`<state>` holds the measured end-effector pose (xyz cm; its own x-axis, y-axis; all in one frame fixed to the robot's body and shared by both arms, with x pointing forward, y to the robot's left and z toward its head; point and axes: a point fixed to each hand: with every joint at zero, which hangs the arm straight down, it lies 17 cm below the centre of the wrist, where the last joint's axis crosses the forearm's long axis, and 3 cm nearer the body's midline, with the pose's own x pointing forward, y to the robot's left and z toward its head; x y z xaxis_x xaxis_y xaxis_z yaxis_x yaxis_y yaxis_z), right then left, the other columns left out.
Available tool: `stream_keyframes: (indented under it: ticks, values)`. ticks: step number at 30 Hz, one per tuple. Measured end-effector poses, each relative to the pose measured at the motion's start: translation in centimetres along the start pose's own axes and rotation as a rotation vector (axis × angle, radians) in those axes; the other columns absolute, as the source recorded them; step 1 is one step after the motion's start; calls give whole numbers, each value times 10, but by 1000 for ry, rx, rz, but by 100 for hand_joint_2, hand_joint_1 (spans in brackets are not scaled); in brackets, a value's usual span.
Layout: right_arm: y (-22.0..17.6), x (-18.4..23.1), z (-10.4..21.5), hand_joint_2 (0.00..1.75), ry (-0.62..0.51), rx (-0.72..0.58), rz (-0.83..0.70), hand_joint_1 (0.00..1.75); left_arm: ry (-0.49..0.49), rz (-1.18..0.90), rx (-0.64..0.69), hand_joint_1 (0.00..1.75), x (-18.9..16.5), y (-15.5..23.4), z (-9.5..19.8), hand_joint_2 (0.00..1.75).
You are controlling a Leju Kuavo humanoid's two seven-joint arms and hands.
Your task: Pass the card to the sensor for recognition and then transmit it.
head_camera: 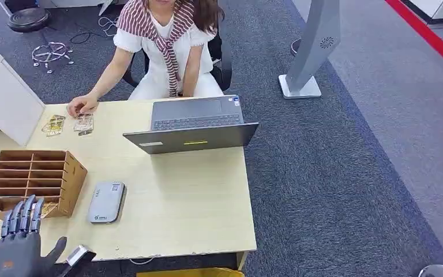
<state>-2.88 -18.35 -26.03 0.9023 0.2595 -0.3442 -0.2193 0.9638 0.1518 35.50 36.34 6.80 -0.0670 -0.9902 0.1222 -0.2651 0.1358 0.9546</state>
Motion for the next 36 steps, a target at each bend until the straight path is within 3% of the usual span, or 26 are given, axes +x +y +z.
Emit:
stream_keyframes:
  ticks: [21, 36]
  values:
    - [-1, -1, 1, 175, 8, -3, 29, 0, 78, -96, 27, 0, -37, 8, -57, 175]
    - [-1, -2, 1, 175, 15, -2, 29, 0, 117, -101, -15, 0, -48, -5, -59, 175]
